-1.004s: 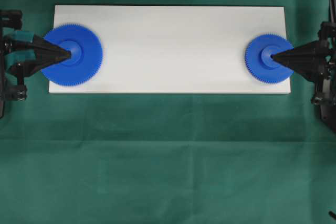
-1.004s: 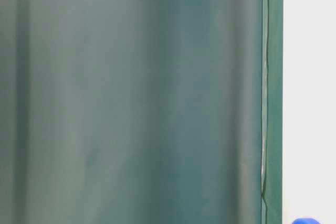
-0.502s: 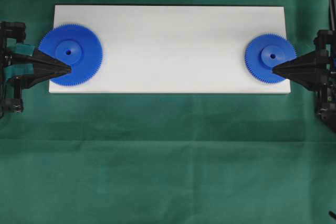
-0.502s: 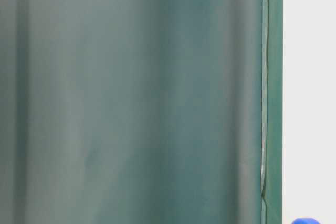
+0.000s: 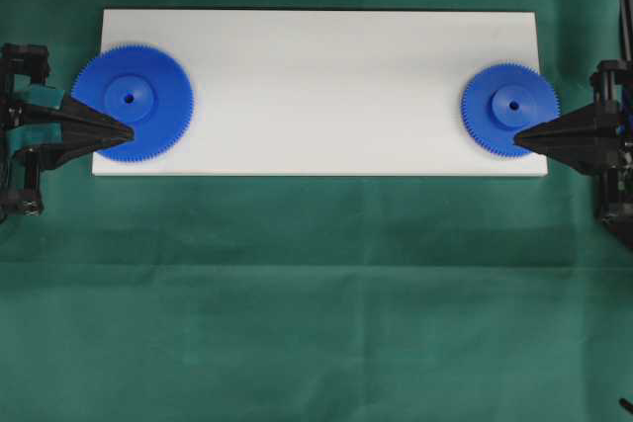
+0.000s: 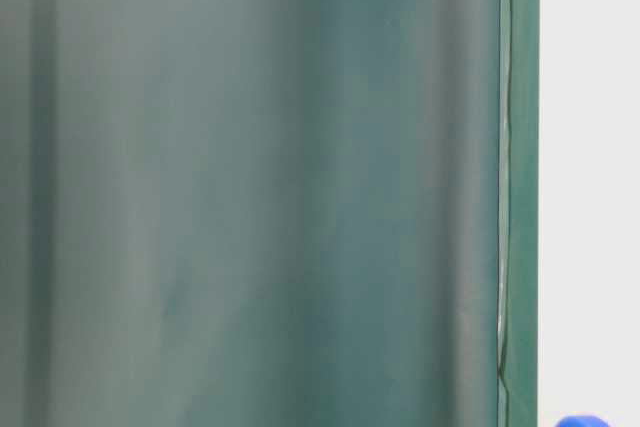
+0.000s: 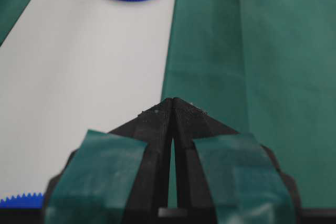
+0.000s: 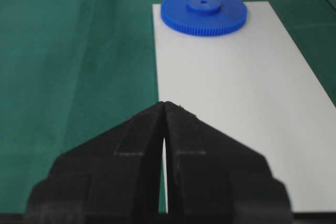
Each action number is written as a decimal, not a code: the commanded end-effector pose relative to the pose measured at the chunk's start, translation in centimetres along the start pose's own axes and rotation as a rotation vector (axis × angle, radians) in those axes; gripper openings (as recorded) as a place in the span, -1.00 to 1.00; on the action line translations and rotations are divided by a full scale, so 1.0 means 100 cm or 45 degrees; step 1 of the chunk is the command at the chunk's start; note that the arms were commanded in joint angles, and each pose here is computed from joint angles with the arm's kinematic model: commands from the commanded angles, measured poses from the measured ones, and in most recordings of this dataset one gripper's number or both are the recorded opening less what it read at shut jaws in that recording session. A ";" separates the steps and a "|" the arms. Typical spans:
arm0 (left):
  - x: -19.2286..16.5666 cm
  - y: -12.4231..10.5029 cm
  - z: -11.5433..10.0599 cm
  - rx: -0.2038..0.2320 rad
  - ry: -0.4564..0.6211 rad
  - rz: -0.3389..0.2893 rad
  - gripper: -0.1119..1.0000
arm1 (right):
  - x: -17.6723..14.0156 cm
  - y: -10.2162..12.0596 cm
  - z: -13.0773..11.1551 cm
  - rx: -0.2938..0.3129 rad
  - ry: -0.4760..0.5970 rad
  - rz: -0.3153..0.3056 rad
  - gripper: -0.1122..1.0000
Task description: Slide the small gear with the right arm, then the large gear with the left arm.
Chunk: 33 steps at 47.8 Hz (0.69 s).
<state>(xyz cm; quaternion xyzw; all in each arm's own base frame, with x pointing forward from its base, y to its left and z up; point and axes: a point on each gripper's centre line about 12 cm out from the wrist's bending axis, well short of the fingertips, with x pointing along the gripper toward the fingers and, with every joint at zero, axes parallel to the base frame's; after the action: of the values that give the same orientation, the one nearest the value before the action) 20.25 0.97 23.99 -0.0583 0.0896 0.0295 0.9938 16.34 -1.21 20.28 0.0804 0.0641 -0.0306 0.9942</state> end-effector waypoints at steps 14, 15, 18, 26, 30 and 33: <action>0.001 -0.001 0.005 0.003 -0.023 -0.007 -0.80 | 0.001 0.002 0.005 0.001 -0.023 0.012 0.11; 0.001 -0.001 0.005 0.003 -0.023 -0.006 -0.80 | 0.001 0.002 0.005 -0.001 -0.021 0.012 0.11; 0.001 -0.001 0.004 0.003 -0.021 -0.008 -0.80 | 0.001 0.002 0.005 0.001 -0.023 0.012 0.11; 0.001 -0.001 0.002 0.003 -0.019 -0.006 -0.80 | 0.001 0.002 0.005 -0.002 -0.024 0.016 0.11; 0.001 -0.001 0.003 0.003 -0.021 -0.006 -0.80 | 0.001 0.002 0.005 0.000 -0.022 0.016 0.11; 0.001 -0.001 0.003 0.001 -0.023 -0.006 -0.80 | 0.001 0.003 0.005 0.000 -0.022 0.020 0.11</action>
<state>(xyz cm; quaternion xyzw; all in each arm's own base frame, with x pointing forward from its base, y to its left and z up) 20.18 0.93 23.78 -0.0582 0.0897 0.0288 0.9939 16.34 -1.15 20.32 0.0802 0.0629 -0.0285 0.9944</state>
